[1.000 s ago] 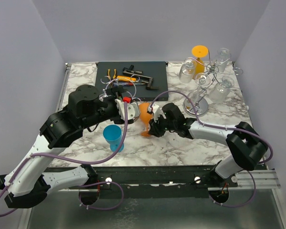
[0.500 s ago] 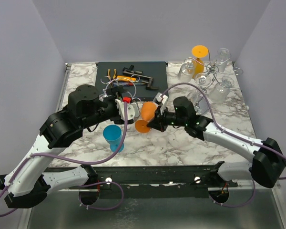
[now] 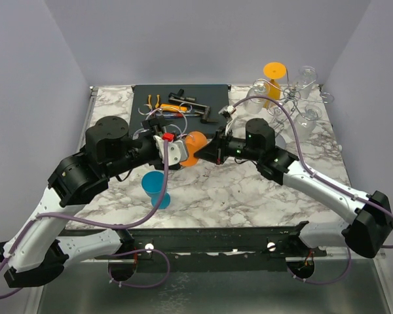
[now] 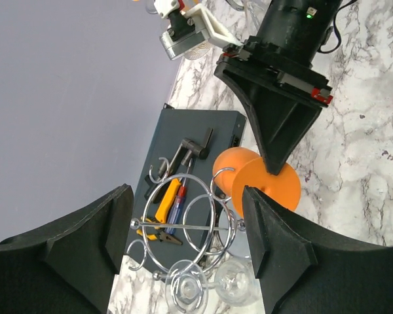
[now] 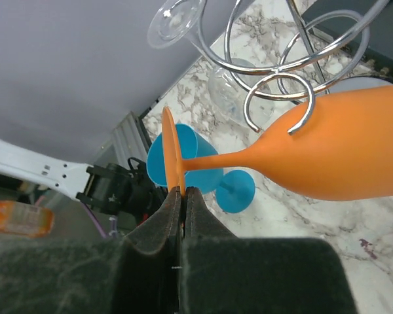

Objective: Place the wine glass upside down on the wine glass rack
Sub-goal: Turn the wine glass upside down at the wine rack.

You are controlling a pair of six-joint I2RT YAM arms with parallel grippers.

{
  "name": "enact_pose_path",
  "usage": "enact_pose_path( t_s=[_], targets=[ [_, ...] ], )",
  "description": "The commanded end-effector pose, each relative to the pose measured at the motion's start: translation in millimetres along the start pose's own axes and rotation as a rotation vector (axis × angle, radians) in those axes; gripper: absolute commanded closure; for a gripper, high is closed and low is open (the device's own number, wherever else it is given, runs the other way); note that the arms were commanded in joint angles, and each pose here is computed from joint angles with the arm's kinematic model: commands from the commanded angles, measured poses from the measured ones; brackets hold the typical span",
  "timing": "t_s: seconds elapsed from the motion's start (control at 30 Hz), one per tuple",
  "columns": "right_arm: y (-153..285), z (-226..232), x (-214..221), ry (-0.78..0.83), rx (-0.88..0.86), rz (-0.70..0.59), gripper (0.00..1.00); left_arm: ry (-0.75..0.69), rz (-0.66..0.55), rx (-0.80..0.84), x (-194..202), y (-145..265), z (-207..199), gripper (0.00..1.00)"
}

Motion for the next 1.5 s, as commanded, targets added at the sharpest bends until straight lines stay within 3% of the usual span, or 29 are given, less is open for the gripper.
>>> enact_pose_path(
  t_s=[0.0, 0.27, 0.5, 1.3, 1.47],
  targets=[
    [-5, 9, -24, -0.185, -0.056, -0.056, 1.0, -0.002, -0.027, -0.005, -5, 12, 0, 0.27],
    [3, 3, -36, -0.41, -0.134, -0.109, 1.0, -0.011, -0.032, -0.001, -3, 15, -3, 0.27],
    [1, -2, -33, -0.459, -0.108, -0.082, 1.0, -0.012, -0.037, 0.005, -3, 15, -5, 0.27],
    [-25, -35, -35, -0.615, -0.078, -0.176, 1.0, -0.027, -0.039, 0.026, 0, 13, -10, 0.27],
    [-30, -46, -36, -0.6, -0.009, -0.186, 0.94, -0.026, -0.042, 0.027, 0, 13, -10, 0.27]
  ],
)
Point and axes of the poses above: each gripper's point midway between its finger pads, its own y axis back along the fingers, its own z axis along the line the jaws close on, x = y × z, the point moved 3 cm from there along y, back along the fingers, and after that the axes turned 7 degrees about -y, right-handed, at the moved point
